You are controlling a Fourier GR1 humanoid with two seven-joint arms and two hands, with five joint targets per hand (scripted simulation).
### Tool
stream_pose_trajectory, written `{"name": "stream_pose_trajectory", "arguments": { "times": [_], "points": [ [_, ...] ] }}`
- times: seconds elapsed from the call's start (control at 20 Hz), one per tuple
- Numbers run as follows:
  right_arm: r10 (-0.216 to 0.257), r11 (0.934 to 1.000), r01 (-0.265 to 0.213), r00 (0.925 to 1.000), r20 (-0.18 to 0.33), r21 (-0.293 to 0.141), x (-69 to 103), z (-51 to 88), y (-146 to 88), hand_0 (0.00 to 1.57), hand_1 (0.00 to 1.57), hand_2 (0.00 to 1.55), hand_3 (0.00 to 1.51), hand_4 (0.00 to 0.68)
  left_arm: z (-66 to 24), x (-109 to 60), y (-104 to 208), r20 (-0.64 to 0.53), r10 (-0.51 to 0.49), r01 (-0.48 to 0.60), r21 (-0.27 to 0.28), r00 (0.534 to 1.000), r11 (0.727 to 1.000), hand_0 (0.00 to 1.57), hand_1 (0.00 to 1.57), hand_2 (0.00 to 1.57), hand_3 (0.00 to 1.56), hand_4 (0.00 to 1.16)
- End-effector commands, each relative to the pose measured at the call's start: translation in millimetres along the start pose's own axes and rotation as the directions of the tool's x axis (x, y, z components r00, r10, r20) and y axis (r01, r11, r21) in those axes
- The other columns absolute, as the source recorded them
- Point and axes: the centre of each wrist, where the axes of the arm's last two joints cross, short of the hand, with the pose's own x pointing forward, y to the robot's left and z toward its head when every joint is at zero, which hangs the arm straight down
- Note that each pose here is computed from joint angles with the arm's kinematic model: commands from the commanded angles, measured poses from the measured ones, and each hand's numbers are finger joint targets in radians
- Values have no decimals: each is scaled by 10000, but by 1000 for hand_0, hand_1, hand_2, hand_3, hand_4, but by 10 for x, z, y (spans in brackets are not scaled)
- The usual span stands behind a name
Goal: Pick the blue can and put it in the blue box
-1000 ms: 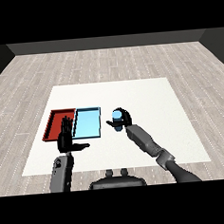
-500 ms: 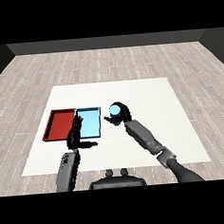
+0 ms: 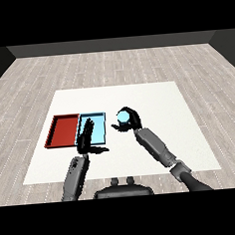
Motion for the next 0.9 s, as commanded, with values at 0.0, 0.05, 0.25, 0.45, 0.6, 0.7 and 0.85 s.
{"name": "stream_pose_trajectory", "arguments": {
  "times": [0.0, 0.05, 0.25, 0.45, 0.6, 0.7, 0.85],
  "points": [
    [10, 9998, -10, 10000, -11, 212, 180, 168, -107, 1432, 1432, 1448, 1419, 659, -146, -239, -40, -428, 67, -75, -197, 9991, 9998, 0, 0, 0, 0, 0],
    [-17, 9998, 11, 9996, 274, 220, 289, 253, -99, 1432, 1432, 1448, 1419, 659, 63, -143, -169, -192, -71, 66, -300, 9998, 9995, 0, 0, 0, 0, 0],
    [-19, 9998, 14, 9996, 293, 193, 85, 193, -94, 1435, 1435, 1433, 1406, 661, -449, -63, -208, -300, -208, 191, -554, 9993, 9983, 0, 0, 0, 0, 0],
    [-27, 9994, 18, 9997, 251, 337, 282, 288, -184, 1422, 1422, 1444, 1411, 661, -284, -92, -359, -341, -365, 337, -783, 9988, 9964, 0, 0, 0, 0, 0],
    [17, 9992, -23, 9999, 159, 407, 274, 161, -97, 1414, 1414, 1445, 1414, 660, -349, -160, -764, -798, -208, 164, -554, 9966, 9983, 0, 0, 0, 0, 0],
    [30, 9989, -48, 9993, 380, 472, 358, 259, -1, 1416, 1416, 1448, 1415, 658, -385, -243, -525, -958, -88, 34, -560, 9954, 9984, 0, 0, 0, 0, 0],
    [-93, 9976, 52, 9982, 590, 696, 173, 193, -38, 1407, 1407, 1445, 1408, 665, -271, -340, -664, -1025, -289, 221, -672, 9943, 9975, 0, 0, 0, 0, 0]
  ]
}}
